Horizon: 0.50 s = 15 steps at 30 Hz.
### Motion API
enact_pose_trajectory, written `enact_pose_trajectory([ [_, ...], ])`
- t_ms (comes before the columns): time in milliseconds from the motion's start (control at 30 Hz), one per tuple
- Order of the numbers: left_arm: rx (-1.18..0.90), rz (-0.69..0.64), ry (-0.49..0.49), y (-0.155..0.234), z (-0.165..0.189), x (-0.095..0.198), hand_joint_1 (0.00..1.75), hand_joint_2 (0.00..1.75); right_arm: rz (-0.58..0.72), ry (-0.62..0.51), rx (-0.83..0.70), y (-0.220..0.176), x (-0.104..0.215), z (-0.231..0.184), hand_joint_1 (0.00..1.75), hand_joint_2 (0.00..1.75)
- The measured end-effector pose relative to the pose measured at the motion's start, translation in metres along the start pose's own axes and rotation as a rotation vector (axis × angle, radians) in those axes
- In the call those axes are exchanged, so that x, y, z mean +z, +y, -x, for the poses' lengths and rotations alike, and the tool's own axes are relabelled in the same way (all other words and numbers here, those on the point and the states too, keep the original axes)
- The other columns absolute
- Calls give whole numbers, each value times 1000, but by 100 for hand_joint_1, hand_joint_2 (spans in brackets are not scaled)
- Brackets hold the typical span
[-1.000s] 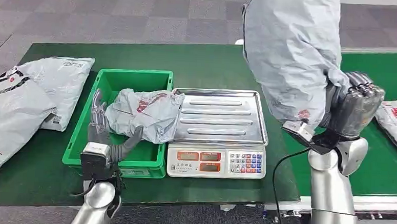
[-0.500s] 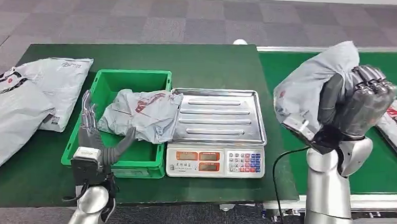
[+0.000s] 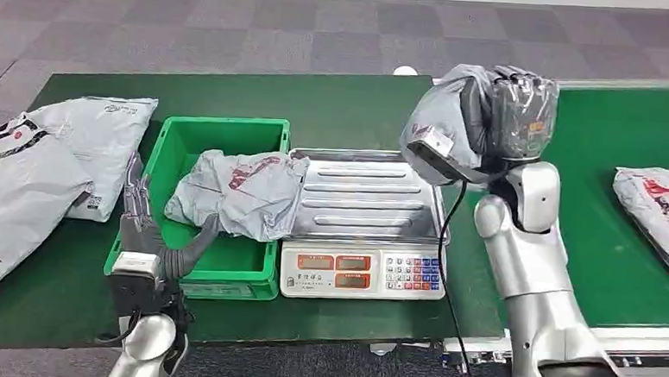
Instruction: Moved the parcel from conveyor to table for the left to box.
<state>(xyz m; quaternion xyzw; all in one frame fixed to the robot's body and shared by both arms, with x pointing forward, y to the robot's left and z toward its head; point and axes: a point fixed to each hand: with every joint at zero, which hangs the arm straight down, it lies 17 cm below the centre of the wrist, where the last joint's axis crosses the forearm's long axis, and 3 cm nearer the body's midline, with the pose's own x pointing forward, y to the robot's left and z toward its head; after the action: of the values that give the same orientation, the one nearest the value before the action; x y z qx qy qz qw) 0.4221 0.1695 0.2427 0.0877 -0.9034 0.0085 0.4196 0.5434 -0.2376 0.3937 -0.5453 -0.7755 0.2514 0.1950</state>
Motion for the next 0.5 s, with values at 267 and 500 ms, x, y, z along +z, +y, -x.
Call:
enact_pose_trajectory([
  [267,3,3,-9,-1,-1,-3,0,175,-262,-87,35,85,22,-11,175,0],
  [500,35,32,-28,-10,-6,-19,0,175,-693,-229,9,177,97,-55,175,0],
])
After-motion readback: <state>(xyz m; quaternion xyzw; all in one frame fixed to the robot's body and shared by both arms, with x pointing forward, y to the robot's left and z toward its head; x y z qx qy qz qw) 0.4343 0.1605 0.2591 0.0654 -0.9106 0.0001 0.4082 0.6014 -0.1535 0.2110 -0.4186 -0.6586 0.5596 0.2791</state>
